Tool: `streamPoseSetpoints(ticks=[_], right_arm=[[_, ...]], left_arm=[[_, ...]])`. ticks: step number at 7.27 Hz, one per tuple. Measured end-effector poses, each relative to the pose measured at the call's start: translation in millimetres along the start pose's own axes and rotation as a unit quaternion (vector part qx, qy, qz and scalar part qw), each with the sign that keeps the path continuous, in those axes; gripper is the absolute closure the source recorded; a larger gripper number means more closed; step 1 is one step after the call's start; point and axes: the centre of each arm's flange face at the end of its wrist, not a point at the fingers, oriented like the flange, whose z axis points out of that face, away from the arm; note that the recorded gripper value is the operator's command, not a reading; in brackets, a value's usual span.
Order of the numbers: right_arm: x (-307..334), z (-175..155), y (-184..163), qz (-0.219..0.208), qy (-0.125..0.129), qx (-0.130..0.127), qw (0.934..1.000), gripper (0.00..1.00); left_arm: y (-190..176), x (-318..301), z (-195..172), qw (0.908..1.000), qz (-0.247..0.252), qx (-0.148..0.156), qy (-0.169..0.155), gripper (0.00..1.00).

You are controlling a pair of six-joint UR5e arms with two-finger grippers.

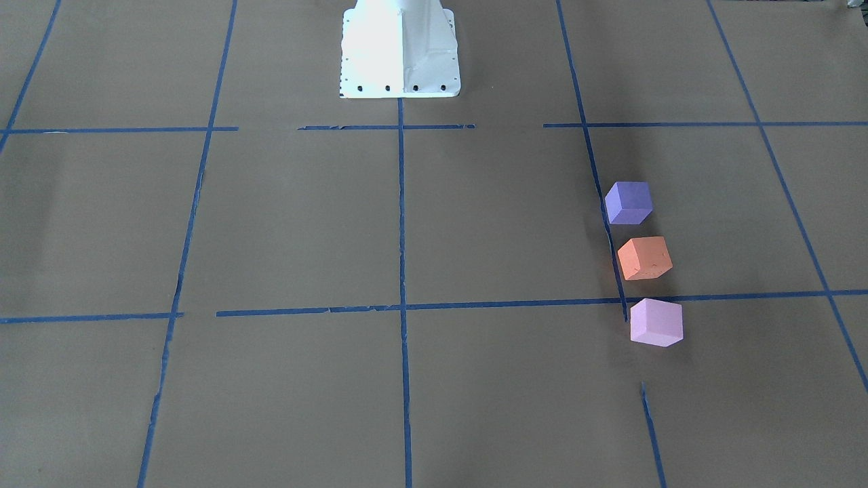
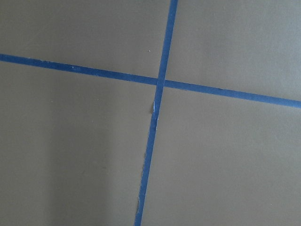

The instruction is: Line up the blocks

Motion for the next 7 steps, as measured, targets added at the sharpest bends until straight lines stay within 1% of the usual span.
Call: streamPoseSetpoints(ticks=[2,4,7], right_arm=[[0.0,0.0,0.0,0.0,0.0,0.0,1.0,0.0],[0.1,0.1,0.0,-0.001,0.0,0.0,1.0,0.0],[0.1,0.1,0.0,0.0,0.0,0.0,1.0,0.0]], left_arm=[[-5.4,16.8,2.2,1.0,-0.002,-0.003,0.001,0.0],[-5.9,17.6,4.8,1.0,-0.001,-0.005,0.001,0.0],[-7.2,17.0,5.7,1.0,0.004,0.0,0.0,0.0]])
